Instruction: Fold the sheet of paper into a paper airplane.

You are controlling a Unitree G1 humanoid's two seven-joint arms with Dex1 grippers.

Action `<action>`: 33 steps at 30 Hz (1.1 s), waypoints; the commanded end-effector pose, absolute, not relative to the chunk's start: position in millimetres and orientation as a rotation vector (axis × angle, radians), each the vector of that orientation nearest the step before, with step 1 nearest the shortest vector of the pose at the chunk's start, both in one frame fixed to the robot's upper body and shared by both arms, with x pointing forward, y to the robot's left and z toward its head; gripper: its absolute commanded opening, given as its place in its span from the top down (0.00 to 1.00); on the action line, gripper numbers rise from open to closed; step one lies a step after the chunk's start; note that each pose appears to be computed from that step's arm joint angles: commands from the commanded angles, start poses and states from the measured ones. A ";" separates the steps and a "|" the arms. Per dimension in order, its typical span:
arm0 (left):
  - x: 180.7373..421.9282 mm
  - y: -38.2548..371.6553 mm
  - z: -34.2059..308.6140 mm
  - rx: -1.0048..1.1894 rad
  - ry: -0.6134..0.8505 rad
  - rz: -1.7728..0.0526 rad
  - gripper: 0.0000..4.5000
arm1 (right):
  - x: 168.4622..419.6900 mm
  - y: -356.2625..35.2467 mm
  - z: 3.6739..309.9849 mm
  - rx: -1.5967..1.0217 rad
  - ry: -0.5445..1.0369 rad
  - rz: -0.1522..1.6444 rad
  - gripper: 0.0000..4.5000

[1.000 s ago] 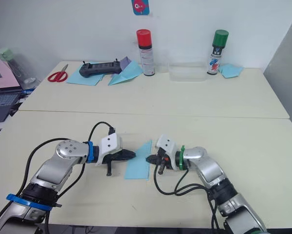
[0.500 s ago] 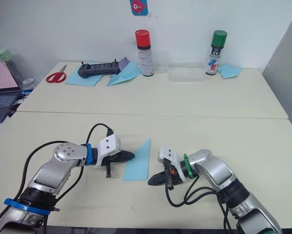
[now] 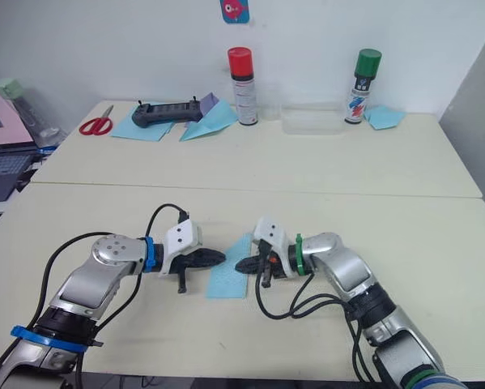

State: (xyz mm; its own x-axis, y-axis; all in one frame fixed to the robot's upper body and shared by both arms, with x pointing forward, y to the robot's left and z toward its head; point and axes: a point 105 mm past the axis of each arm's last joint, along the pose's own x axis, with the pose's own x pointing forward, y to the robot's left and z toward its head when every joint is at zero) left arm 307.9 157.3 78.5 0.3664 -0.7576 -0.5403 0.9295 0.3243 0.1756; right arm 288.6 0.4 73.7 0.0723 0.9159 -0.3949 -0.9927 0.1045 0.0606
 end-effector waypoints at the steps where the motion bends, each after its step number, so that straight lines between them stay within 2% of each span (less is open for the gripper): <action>1: 312.5 168.2 69.3 0.478 0.465 -1.103 1.00 | 284.1 3.4 60.2 -0.340 0.359 1.480 0.99; 3: 320.0 166.5 83.5 0.442 0.425 -1.101 1.00 | 281.1 2.2 45.0 -0.375 0.400 1.486 0.99; 6: 348.2 169.3 141.4 0.298 0.299 -1.085 1.00 | 282.9 -6.2 30.3 -0.430 0.434 1.480 0.99; 9: 355.6 177.4 151.4 0.424 0.300 -1.130 0.84 | 283.3 -6.0 33.8 -0.412 0.426 1.494 1.00; 12: 362.2 179.6 154.4 0.571 0.281 -1.183 0.64 | 284.4 -6.0 35.8 -0.410 0.418 1.498 1.00; 17: 366.2 168.5 148.6 0.919 0.136 -1.313 0.30 | 287.3 -6.9 38.2 -0.406 0.405 1.483 1.00; 21: 359.4 152.7 146.3 1.086 -0.019 -1.437 0.03 | 287.8 -9.3 43.7 -0.385 0.395 1.470 1.00; 24: 352.5 145.5 142.5 1.191 -0.118 -1.502 0.01 | 287.0 -9.5 47.3 -0.367 0.389 1.461 1.00; 27: 344.2 149.6 125.4 1.319 -0.121 -1.569 0.01 | 287.2 -8.7 50.6 -0.359 0.379 1.449 1.00; 33: 346.4 143.5 127.6 1.333 -0.203 -1.543 0.01 | 287.6 -12.6 71.7 -0.283 0.331 1.435 1.00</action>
State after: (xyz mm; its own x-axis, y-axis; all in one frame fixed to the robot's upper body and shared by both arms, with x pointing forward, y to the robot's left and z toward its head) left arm 343.4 144.5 120.1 0.1372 -0.7551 -0.6411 0.6003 -0.4514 0.6602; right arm 286.6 -4.8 67.3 0.0841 0.9116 -0.4023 -0.9961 0.0873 -0.0106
